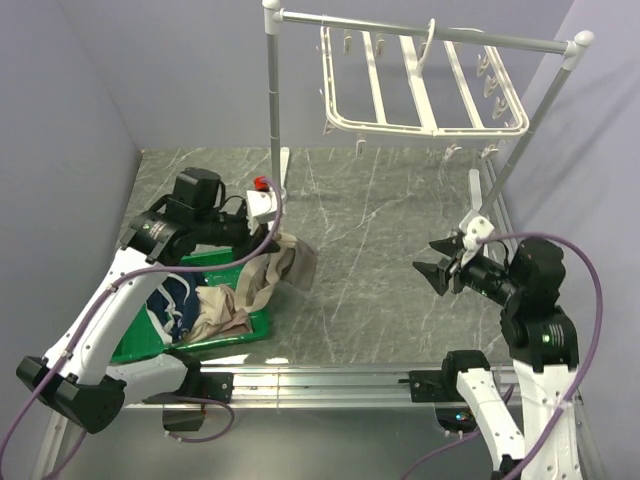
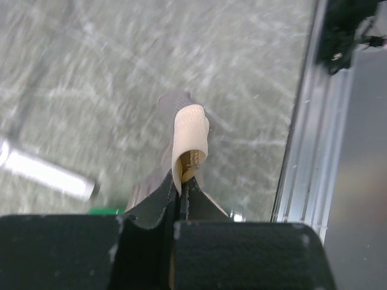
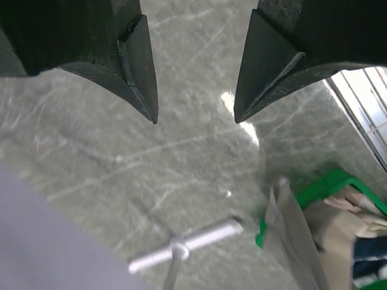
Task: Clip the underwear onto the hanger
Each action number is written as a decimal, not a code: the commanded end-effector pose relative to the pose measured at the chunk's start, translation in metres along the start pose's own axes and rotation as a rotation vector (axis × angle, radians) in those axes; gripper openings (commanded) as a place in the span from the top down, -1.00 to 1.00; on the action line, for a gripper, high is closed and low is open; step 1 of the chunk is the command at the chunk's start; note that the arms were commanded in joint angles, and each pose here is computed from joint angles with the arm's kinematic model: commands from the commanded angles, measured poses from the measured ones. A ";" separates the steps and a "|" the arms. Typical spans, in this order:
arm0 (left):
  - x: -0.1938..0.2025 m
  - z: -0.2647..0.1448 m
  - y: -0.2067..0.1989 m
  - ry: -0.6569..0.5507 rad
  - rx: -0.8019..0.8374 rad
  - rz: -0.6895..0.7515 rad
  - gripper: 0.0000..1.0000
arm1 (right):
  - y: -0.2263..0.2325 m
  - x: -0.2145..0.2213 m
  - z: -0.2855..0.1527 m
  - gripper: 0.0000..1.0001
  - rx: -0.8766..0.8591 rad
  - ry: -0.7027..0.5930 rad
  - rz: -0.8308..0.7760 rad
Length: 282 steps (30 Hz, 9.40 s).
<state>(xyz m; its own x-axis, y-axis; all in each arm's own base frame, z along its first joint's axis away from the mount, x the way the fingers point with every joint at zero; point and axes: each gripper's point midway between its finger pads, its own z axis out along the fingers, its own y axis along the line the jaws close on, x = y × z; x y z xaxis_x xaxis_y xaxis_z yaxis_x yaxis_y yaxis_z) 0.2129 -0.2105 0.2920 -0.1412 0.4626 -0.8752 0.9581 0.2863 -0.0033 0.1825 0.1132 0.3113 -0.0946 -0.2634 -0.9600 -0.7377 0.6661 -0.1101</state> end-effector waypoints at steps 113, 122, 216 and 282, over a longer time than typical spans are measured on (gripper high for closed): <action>0.134 0.246 -0.092 0.370 0.165 -0.192 0.12 | -0.078 0.130 0.143 1.00 0.238 0.382 0.512; 0.138 0.252 -0.077 0.399 0.059 -0.265 0.13 | -0.077 0.132 0.140 1.00 0.241 0.375 0.520; 0.138 0.103 -0.063 0.271 0.245 0.158 -0.17 | -0.002 0.152 0.169 0.08 -0.280 0.454 -0.299; 0.204 0.195 -0.055 0.582 0.350 0.726 0.99 | -0.018 0.287 0.021 1.00 -0.437 1.271 0.213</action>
<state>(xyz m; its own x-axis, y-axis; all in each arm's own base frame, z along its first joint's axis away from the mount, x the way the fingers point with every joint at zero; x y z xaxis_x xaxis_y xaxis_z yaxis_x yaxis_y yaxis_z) 0.1854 -0.3325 0.0200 0.3870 0.8175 -0.4265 0.9195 -0.3077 0.2445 0.2021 0.0323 0.0167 -0.6519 -0.7583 0.0036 -0.7304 0.6293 0.2655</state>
